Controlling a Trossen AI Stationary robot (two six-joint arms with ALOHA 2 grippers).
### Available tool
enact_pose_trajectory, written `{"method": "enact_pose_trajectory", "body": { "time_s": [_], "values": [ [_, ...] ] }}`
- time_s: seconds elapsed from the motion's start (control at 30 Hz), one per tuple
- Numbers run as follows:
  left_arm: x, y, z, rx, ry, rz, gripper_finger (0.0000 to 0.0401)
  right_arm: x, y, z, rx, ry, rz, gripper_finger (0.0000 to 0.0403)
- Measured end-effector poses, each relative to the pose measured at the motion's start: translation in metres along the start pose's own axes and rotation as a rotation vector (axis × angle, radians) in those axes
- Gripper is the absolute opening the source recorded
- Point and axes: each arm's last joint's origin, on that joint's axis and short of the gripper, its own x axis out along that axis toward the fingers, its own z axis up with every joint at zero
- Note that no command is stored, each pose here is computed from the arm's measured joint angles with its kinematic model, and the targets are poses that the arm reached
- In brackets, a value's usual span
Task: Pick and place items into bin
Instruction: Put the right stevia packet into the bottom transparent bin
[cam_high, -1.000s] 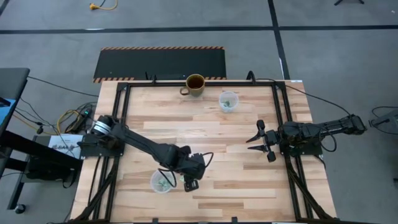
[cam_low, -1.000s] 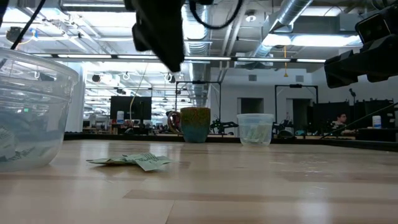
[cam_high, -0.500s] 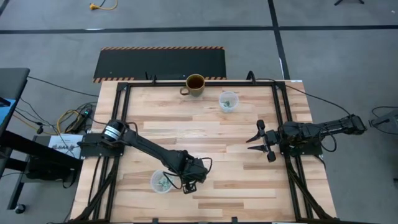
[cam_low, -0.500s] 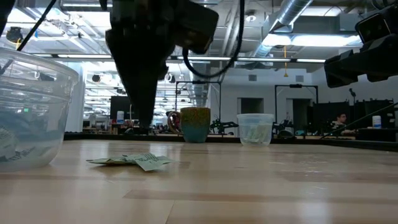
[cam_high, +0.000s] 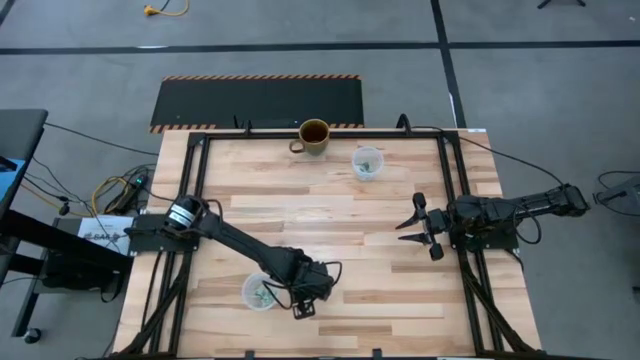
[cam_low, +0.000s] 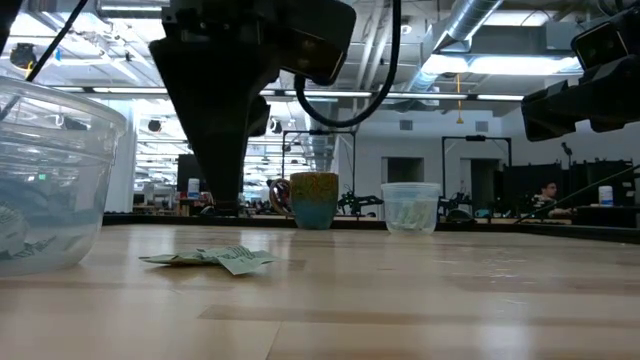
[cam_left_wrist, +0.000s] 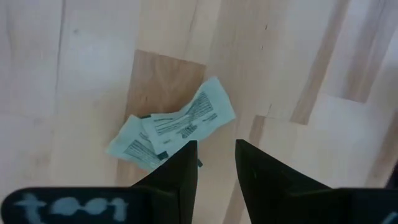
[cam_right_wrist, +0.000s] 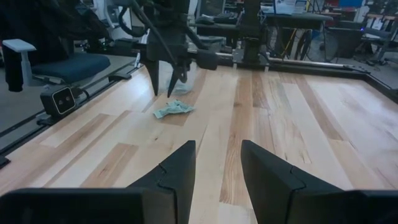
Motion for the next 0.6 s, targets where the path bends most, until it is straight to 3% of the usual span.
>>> {"method": "enact_pose_trajectory", "body": {
  "time_s": [0.6],
  "values": [
    [-0.0007, 0.0077, 0.0057, 0.139, -0.031, 0.047, 0.0096, 0.0000, 0.0000, 0.0000, 0.000, 0.000, 0.000, 0.0123]
  ]
}}
